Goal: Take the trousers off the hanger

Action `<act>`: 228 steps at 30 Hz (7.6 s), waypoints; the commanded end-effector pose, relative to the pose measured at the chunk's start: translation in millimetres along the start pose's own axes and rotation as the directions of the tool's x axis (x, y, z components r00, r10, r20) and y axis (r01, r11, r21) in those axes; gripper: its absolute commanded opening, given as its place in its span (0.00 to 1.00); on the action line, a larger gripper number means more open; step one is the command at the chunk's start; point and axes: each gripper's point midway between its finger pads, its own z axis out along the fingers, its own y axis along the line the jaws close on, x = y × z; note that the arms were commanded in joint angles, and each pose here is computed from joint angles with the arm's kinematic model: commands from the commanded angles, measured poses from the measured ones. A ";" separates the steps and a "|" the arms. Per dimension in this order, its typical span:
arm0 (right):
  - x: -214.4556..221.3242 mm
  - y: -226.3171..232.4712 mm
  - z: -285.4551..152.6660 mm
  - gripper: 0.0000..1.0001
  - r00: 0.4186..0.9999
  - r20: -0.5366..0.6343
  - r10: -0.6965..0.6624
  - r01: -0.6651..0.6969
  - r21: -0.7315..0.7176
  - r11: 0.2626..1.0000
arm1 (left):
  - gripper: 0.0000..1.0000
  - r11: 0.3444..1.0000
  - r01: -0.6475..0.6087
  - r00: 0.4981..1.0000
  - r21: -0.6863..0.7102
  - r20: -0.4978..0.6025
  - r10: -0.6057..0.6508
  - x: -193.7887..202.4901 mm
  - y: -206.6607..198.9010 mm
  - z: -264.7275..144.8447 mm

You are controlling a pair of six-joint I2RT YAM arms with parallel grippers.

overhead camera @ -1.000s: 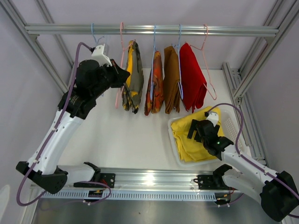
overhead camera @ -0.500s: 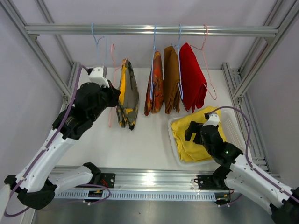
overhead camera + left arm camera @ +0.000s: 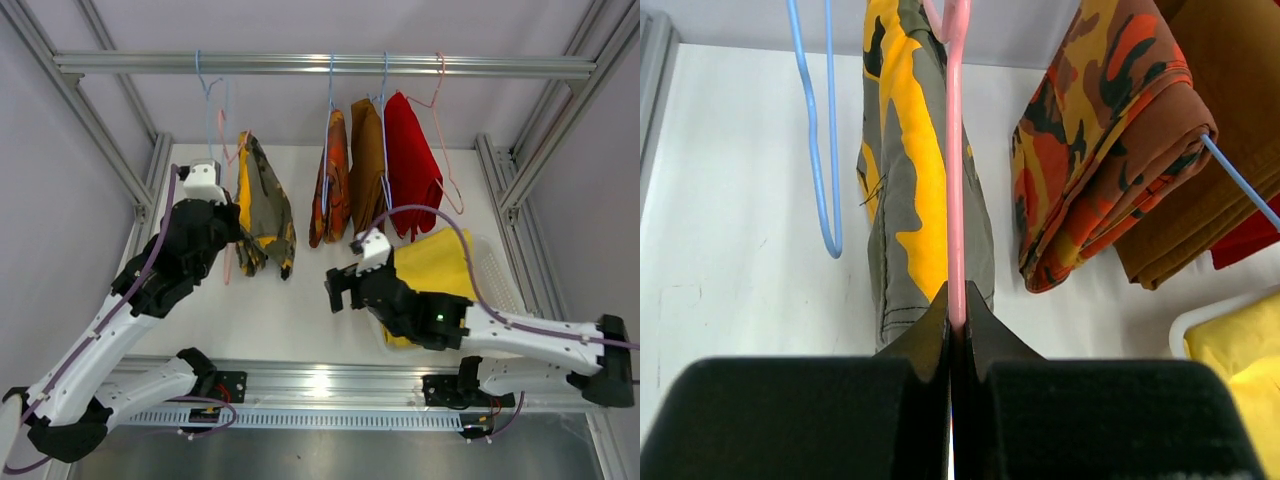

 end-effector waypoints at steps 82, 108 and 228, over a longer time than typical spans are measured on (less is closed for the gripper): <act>-35.2 115.1 213.0 0.99 0.974 0.191 -0.121 0.138 -0.077 0.987 | 0.00 0.996 0.075 0.990 -0.044 0.121 -0.069 -11.3 11.1 11.8; -55.7 113.1 231.4 0.99 0.904 0.352 -0.243 0.199 0.156 0.967 | 0.00 0.996 0.078 0.992 -0.040 0.100 -0.074 -6.8 9.0 15.3; -271.4 110.3 20.7 0.00 0.778 0.595 -0.202 0.163 0.119 0.979 | 0.00 0.999 0.031 0.993 -0.043 -0.111 -0.036 47.4 -2.8 64.5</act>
